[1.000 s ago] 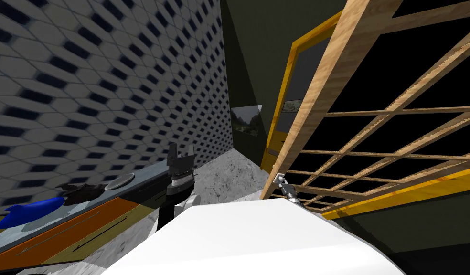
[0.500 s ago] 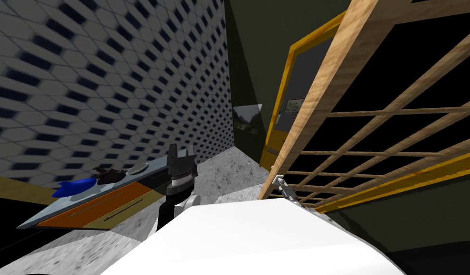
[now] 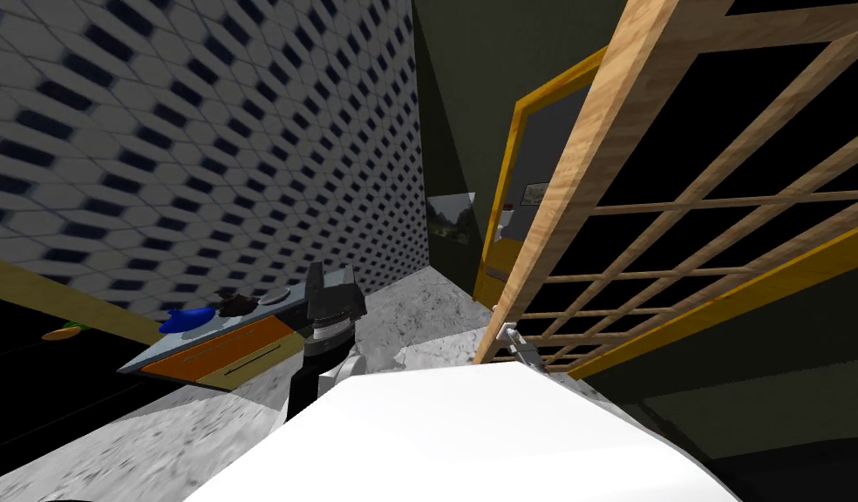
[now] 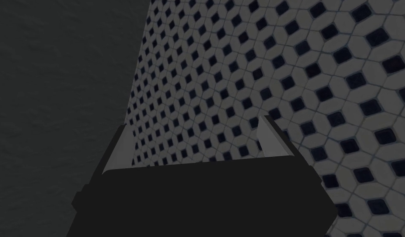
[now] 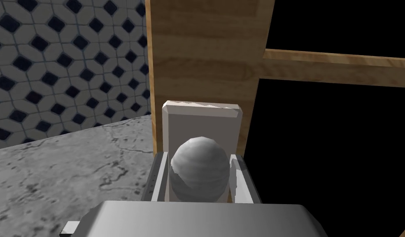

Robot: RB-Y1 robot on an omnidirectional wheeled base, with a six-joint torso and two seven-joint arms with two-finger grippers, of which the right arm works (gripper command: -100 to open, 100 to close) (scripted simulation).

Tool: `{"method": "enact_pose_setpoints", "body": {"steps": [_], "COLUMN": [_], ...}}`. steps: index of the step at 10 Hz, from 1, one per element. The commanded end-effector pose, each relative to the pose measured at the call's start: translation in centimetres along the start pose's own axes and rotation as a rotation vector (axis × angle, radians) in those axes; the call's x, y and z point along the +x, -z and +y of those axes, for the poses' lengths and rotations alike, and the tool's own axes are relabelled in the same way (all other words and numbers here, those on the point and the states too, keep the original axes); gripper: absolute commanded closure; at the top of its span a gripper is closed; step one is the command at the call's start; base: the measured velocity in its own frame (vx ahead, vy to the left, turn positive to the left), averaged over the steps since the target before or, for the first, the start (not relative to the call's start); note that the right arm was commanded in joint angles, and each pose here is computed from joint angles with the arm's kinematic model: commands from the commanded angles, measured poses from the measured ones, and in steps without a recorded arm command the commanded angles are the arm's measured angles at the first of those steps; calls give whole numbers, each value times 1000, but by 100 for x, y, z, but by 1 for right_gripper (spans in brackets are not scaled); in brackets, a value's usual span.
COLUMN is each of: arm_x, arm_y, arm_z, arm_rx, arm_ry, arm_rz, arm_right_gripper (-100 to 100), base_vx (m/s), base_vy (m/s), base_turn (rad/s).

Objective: Pull the door open

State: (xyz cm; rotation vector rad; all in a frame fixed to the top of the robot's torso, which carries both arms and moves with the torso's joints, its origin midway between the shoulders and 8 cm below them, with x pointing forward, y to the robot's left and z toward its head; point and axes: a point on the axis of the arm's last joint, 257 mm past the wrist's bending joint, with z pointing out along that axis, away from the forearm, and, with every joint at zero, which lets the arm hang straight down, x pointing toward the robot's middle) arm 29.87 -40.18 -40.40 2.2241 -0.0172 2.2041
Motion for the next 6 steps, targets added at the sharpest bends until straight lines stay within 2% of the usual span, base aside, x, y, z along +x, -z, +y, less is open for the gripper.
{"method": "enact_pose_setpoints", "body": {"steps": [1, 6], "arm_x": [9, 27], "arm_y": [22, 102], "arm_z": [-1, 8], "arm_rx": [10, 45], "arm_ry": [0, 1], "arm_rz": [3, 7], "arm_right_gripper": [100, 100], "base_vx": [-209, -204], "base_vy": [-36, -54], "base_turn": [143, 146]}}
